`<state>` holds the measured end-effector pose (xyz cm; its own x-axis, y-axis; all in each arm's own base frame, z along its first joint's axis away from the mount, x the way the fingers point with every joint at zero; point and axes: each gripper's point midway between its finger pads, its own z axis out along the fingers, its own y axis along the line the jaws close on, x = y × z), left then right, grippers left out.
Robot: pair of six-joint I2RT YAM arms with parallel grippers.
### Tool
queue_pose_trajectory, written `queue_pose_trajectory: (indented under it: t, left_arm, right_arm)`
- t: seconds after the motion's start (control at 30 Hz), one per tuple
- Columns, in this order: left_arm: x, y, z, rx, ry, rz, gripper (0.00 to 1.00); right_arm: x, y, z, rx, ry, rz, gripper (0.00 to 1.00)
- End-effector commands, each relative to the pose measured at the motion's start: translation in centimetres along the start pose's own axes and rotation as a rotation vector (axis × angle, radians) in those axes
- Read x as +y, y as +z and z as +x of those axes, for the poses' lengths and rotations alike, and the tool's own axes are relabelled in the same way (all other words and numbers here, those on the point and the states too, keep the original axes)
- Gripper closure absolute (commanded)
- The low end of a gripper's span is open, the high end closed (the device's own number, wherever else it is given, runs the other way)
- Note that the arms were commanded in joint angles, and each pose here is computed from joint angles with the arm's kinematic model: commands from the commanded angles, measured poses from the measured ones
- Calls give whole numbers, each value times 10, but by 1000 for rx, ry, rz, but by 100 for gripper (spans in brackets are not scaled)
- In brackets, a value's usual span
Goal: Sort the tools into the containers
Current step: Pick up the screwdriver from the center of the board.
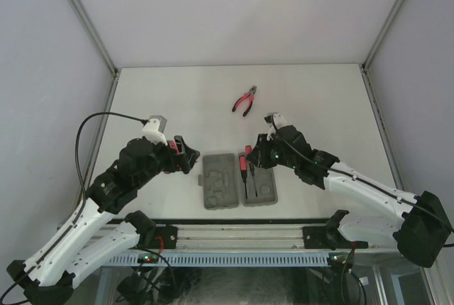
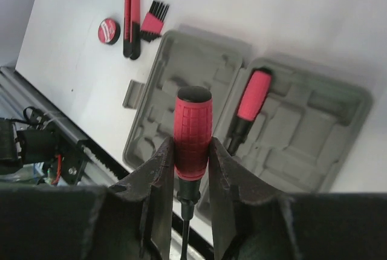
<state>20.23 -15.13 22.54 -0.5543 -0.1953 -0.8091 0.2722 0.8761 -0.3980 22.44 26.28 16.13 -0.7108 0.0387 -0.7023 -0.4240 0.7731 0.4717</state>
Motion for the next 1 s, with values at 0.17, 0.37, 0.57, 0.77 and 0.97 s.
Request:
queue_pose_trajectory:
  t: [0.17,0.37,0.57,0.77,0.97]
  left_arm:
    - [-25,12,-5,-63,-100,95,11]
    - [-46,13,-19,-97,-205,183,10]
    - [-53,13,-20,-89,-194,201,11]
    - [-61,13,-4,-61,-170,263,14]
    - [-79,7,11,-27,-105,351,16]
  right_arm:
    - [51,1,-7,-121,63,-122,100]
    - [76,2,5,-172,-13,-248,99]
    - [97,-4,-6,-262,-49,-316,100]
    - [95,-11,-29,-364,74,-270,100]
    - [98,-31,-62,-479,178,-277,100]
